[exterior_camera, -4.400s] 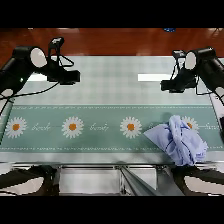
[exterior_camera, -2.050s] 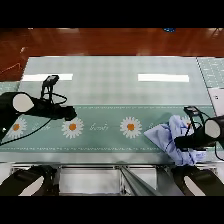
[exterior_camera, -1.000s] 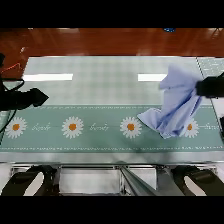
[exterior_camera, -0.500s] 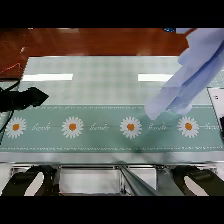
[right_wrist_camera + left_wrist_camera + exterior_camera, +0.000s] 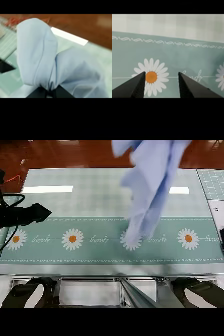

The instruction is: Fold the shirts.

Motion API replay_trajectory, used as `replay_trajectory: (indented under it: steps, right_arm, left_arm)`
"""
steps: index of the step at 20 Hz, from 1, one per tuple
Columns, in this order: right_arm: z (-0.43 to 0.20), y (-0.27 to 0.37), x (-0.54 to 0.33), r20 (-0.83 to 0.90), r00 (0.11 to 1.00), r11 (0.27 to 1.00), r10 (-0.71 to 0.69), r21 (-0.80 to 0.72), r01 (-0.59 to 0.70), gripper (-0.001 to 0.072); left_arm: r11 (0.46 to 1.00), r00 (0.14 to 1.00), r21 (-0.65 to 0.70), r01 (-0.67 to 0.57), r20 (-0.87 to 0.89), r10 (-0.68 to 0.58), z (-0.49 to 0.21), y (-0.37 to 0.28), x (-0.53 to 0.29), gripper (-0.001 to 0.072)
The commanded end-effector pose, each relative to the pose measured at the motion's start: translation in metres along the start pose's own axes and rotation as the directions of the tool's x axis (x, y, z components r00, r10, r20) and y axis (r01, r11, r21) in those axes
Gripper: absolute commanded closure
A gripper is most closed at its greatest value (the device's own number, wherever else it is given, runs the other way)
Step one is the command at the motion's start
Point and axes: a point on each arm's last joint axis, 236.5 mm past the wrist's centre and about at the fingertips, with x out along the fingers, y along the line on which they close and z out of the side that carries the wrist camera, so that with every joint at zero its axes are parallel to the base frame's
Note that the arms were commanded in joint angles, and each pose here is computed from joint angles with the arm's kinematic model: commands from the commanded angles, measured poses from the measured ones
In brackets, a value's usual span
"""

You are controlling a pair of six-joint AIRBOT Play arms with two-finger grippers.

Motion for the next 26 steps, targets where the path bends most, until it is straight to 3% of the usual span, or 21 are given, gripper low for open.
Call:
replay_trajectory:
  steps: [1, 8, 12, 13, 14, 15, 17, 19, 21, 23, 24, 26]
  right_arm:
    - [-0.064, 0.021, 0.074, -0.207, 0.975, 0.996, 0.082, -0.003, -0.085, 0.0688]
    - [-0.227, 0.038, 0.221, -0.475, 0.867, 0.983, 0.151, 0.163, -0.082, 0.0688]
    - [-0.287, 0.050, 0.279, -0.554, 0.808, 0.969, 0.198, 0.237, -0.074, 0.0686]
    - [-0.295, 0.047, 0.289, -0.560, 0.804, 0.963, 0.197, 0.263, -0.053, 0.0580]
    - [-0.298, 0.040, 0.293, -0.564, 0.804, 0.958, 0.190, 0.284, -0.027, 0.0308]
    - [-0.294, 0.030, 0.292, -0.565, 0.805, 0.959, 0.179, 0.282, -0.016, 0.0305]
    - [-0.264, -0.001, 0.269, -0.555, 0.815, 0.951, 0.169, 0.310, 0.014, 0.0306]
    - [-0.215, -0.049, 0.223, -0.491, 0.863, 0.942, 0.119, 0.330, 0.057, 0.0306]
    - [-0.174, -0.114, 0.159, -0.413, 0.910, 0.930, -0.035, 0.321, 0.181, 0.0306]
    - [-0.171, -0.178, 0.088, -0.397, 0.882, 0.866, -0.252, 0.314, 0.388, 0.0306]
    - [-0.185, -0.201, 0.060, -0.406, 0.854, 0.819, -0.326, 0.330, 0.469, 0.0306]
    - [-0.234, -0.224, 0.026, -0.448, 0.811, 0.718, -0.376, 0.413, 0.560, 0.0306]
  left_arm:
    - [1.000, 1.000, -0.010, -0.005, -0.025, 0.005, -0.009, 0.004, 0.007, 0.0201]
    - [1.000, 1.000, -0.010, -0.005, -0.010, 0.005, -0.006, 0.004, 0.007, 0.0201]
    - [1.000, 1.000, -0.010, -0.005, -0.007, 0.005, -0.005, 0.004, 0.007, 0.0201]
    - [1.000, 1.000, -0.010, -0.005, -0.007, 0.005, -0.005, 0.004, 0.007, 0.0201]
    - [1.000, 1.000, -0.009, -0.006, -0.006, 0.005, -0.005, 0.005, 0.007, 0.0201]
    - [1.000, 1.000, 0.014, -0.005, 0.001, 0.005, -0.003, 0.004, 0.007, 0.0201]
    - [0.998, 0.998, 0.044, -0.034, 0.045, 0.032, 0.009, 0.011, 0.002, 0.0201]
    - [0.987, 0.984, 0.071, -0.144, 0.116, 0.135, 0.033, 0.034, -0.019, 0.0201]
    - [0.972, 0.965, 0.064, -0.224, 0.156, 0.212, 0.046, 0.054, -0.035, 0.0201]
    - [0.973, 0.971, 0.029, -0.230, 0.071, 0.228, 0.024, 0.064, -0.025, 0.0201]
    - [0.978, 0.978, -0.024, -0.206, 0.000, 0.206, 0.003, 0.065, -0.011, 0.0201]
    - [0.990, 0.987, -0.129, -0.054, -0.157, 0.033, -0.055, 0.042, 0.032, 0.0202]
